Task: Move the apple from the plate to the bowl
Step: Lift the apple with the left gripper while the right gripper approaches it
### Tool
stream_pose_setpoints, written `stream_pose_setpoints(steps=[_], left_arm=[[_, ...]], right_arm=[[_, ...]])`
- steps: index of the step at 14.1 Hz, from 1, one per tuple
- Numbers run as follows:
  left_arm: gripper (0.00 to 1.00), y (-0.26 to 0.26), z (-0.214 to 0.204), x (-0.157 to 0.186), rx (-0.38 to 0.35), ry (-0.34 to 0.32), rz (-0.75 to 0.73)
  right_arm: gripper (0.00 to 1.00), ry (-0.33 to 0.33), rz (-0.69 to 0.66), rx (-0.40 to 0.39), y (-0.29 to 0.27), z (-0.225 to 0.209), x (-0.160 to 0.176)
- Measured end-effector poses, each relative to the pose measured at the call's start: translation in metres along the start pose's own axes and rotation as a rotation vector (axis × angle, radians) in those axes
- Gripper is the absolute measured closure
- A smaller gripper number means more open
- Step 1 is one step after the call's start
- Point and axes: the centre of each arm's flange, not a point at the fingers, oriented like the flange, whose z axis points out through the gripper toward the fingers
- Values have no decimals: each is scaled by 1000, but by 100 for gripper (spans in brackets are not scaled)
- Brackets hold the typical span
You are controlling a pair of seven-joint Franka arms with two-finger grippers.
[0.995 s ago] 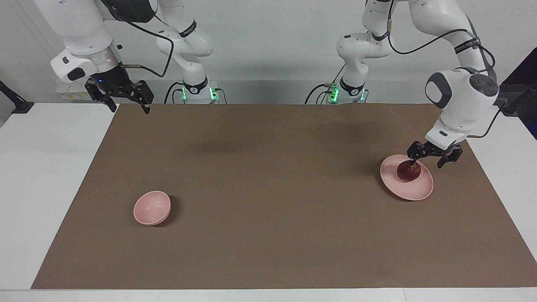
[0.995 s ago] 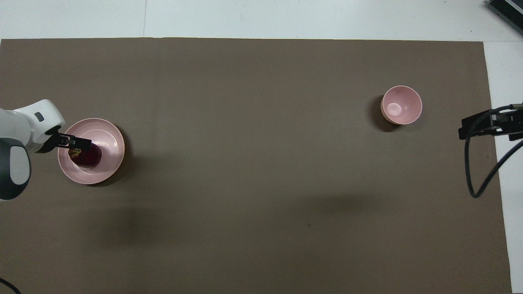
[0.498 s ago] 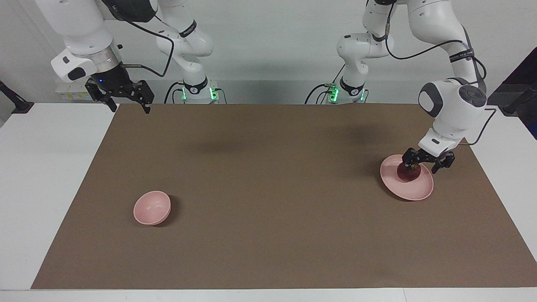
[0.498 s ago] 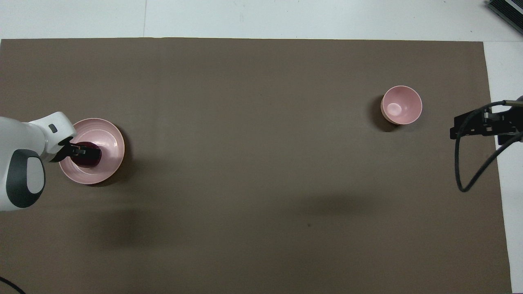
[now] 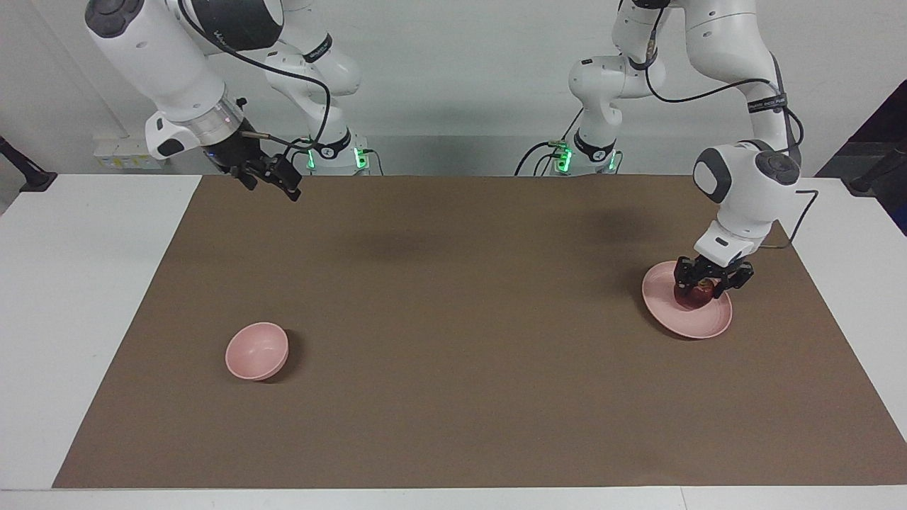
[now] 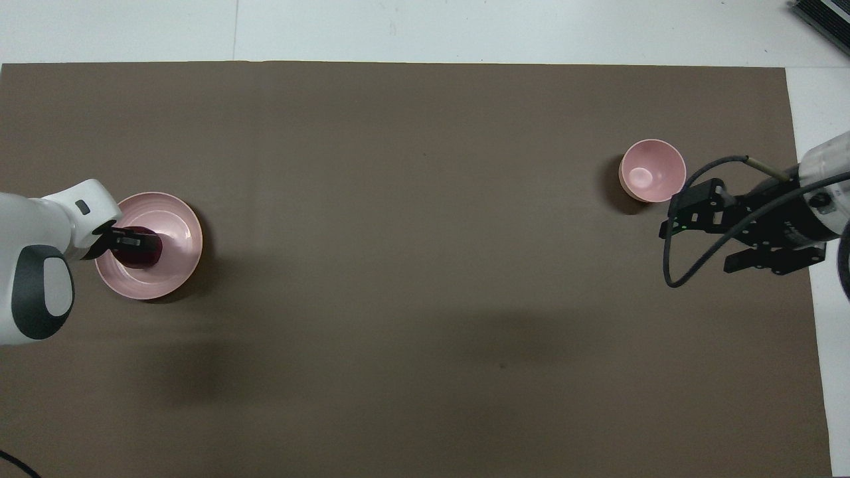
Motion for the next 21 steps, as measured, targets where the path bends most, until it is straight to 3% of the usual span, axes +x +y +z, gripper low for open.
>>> stream_pose_setpoints(steps=[7,10,13,18,21], left_arm=[[29,4,-35,19,12,60,17],[29,20,-60,23,-26,56,17],[29,45,-85,30,-220,71,-90],[29,114,-102,45,-481,81,-284],[29,169,-116,57,-569,99,-401]], right_arm=[[0,-212,378,177,-58,57,-26],[0,-296,491,249,-79,84,-34],[0,-363,560,306,-107,103,-47],[0,-443,698,404,-138,133,-54],[0,-489,776,464,-154,166,-60]])
